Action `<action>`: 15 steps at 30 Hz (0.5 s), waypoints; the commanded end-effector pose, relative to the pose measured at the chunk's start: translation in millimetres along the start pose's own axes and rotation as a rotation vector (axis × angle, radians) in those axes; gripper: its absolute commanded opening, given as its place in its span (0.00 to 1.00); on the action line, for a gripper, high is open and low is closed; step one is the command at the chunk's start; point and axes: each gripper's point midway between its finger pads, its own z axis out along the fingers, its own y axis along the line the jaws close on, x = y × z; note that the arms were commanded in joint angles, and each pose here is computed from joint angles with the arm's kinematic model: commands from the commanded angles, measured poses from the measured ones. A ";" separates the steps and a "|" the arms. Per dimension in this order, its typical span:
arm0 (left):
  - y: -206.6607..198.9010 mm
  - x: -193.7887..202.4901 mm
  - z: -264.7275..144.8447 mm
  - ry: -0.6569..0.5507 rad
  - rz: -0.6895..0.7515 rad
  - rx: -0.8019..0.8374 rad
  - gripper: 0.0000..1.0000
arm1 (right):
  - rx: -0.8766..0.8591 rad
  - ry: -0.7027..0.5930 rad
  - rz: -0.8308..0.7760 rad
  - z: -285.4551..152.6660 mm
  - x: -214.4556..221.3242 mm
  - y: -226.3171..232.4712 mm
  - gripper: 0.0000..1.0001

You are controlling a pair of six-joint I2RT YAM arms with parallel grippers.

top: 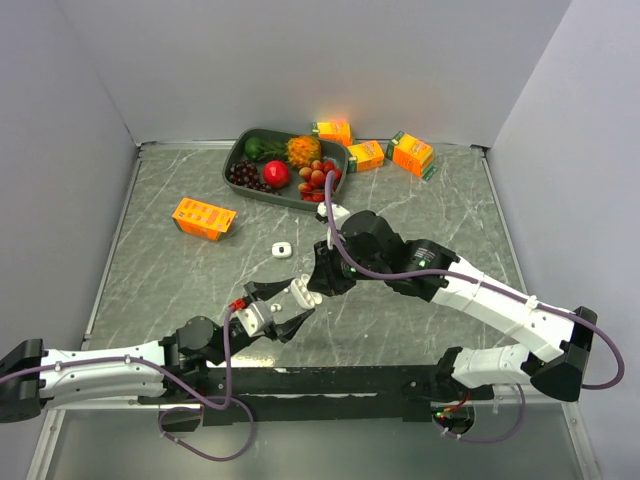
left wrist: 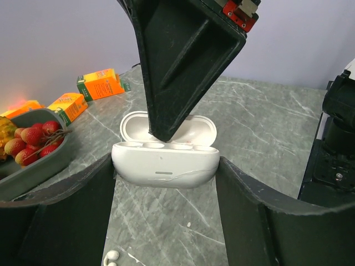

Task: Insert the wireless bluetooth earbuds into the charging case
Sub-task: Adjust the charging case.

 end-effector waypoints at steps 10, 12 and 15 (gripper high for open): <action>7.7 -14.3 4.2 -0.035 -0.034 -0.049 0.12 | -0.013 -0.078 -0.104 -25.1 -26.4 10.4 0.00; 7.1 -14.5 4.5 -0.028 -0.036 -0.045 0.38 | -0.002 -0.093 -0.125 -30.2 -30.7 9.5 0.00; 4.8 -14.7 3.3 -0.022 -0.048 -0.031 0.92 | 0.009 -0.107 -0.161 -35.8 -34.2 9.2 0.00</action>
